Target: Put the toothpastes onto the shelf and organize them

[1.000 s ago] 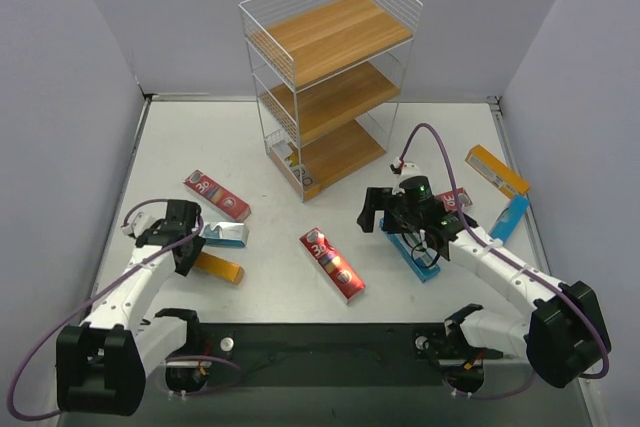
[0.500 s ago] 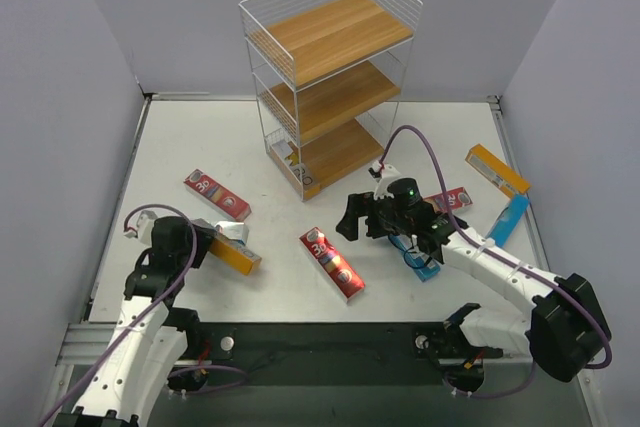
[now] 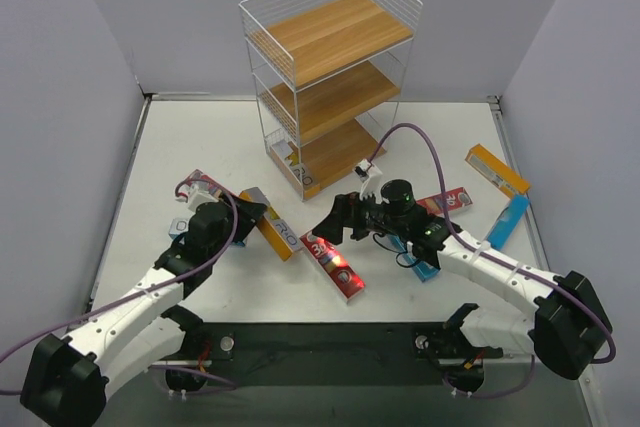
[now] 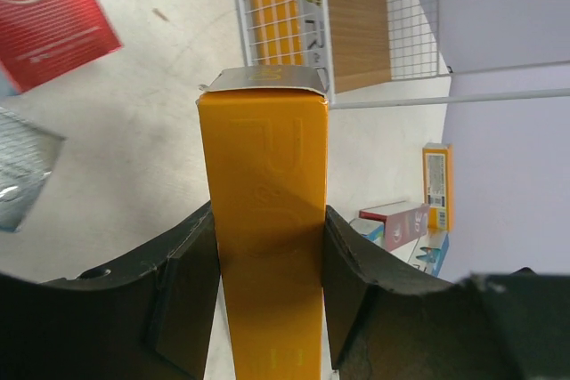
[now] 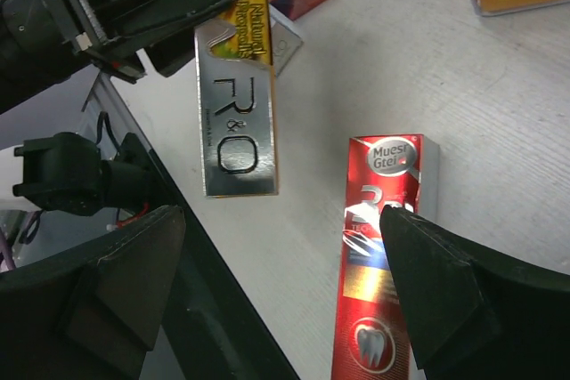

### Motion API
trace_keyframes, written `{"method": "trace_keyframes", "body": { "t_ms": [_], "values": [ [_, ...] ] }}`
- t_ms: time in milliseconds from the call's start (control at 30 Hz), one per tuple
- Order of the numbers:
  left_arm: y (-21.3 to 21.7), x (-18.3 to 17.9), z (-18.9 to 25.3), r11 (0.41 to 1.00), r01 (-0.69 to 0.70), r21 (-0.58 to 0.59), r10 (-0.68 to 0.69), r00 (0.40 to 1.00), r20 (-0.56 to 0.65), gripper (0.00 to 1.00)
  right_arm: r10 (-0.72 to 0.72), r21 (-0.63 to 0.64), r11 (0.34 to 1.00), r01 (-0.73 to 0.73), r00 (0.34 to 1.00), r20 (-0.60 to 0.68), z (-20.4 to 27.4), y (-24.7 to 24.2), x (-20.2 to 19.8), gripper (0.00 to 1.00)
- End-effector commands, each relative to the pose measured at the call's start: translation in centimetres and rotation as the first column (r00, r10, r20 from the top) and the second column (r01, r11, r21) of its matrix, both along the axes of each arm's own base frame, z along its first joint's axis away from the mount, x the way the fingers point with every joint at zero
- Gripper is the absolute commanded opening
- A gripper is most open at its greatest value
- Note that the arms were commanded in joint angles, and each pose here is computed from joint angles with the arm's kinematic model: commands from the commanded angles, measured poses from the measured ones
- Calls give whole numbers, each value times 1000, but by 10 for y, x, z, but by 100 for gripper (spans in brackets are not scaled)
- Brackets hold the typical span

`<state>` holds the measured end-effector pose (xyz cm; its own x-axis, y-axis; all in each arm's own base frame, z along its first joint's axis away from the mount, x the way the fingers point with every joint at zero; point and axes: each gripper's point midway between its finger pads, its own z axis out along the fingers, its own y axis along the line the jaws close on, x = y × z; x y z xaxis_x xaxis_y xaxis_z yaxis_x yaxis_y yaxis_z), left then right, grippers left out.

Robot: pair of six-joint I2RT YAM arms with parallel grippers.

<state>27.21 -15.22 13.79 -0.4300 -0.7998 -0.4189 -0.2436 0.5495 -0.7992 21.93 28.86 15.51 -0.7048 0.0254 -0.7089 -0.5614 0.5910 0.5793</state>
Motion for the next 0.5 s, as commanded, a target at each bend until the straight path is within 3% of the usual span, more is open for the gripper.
{"method": "trace_keyframes", "body": {
  "t_ms": [0, 467],
  "values": [
    [-28, 29, 84, 992, 26, -124, 5, 969, 247, 35, 38, 112, 993, -45, 997, 64, 40, 23, -1, 98],
    [-49, 33, 103, 975, 64, -215, 0, 959, 283, 35, 51, 69, 996, -58, 994, 96, 27, 44, -5, 91]
  ]
}}
